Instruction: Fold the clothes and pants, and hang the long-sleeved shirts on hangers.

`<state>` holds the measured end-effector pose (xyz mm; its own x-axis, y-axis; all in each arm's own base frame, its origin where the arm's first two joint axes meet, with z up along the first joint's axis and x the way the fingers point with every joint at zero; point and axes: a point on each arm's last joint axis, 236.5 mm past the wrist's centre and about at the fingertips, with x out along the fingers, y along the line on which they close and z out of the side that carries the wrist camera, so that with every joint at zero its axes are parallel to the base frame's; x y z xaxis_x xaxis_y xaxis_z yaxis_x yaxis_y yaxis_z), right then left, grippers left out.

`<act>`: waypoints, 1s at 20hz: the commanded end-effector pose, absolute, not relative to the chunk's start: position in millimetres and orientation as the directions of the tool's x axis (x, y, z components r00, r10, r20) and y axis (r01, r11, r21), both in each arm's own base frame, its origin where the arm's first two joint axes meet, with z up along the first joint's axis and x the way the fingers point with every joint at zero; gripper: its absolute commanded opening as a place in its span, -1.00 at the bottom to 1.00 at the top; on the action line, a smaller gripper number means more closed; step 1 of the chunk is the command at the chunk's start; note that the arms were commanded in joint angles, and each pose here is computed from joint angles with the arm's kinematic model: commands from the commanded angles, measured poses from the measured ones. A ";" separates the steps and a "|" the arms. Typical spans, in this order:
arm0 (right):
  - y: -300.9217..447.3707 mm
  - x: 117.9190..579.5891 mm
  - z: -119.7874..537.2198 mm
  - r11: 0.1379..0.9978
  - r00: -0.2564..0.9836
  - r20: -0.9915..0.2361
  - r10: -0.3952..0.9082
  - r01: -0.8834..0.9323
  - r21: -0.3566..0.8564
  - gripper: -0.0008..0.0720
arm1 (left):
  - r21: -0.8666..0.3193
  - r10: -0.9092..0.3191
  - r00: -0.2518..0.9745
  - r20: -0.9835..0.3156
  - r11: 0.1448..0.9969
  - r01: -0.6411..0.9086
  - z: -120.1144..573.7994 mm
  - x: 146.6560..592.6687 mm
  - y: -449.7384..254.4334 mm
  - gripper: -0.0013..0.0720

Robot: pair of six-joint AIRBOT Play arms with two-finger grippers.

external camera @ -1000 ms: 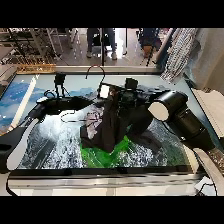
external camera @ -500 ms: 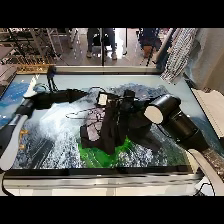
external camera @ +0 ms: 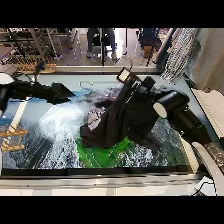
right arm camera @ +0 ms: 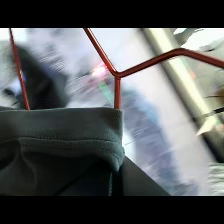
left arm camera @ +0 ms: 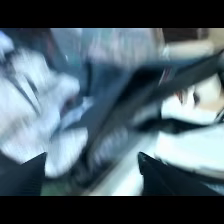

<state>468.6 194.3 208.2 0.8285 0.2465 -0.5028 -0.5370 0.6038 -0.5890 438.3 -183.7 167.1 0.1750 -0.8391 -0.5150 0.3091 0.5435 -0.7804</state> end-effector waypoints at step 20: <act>171.5 460.7 277.9 0.570 0.909 -0.369 0.193 -0.410 -0.712 -0.92 | -0.991 -0.992 -0.013 -0.123 0.123 -0.055 162.5 430.0 -350.7 0.79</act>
<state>452.6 187.6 274.3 0.8901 0.2414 -0.3866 -0.4554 0.5007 -0.7361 429.2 -349.6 162.8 -0.0108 -0.9906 -0.1360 -0.0378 0.1363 -0.9899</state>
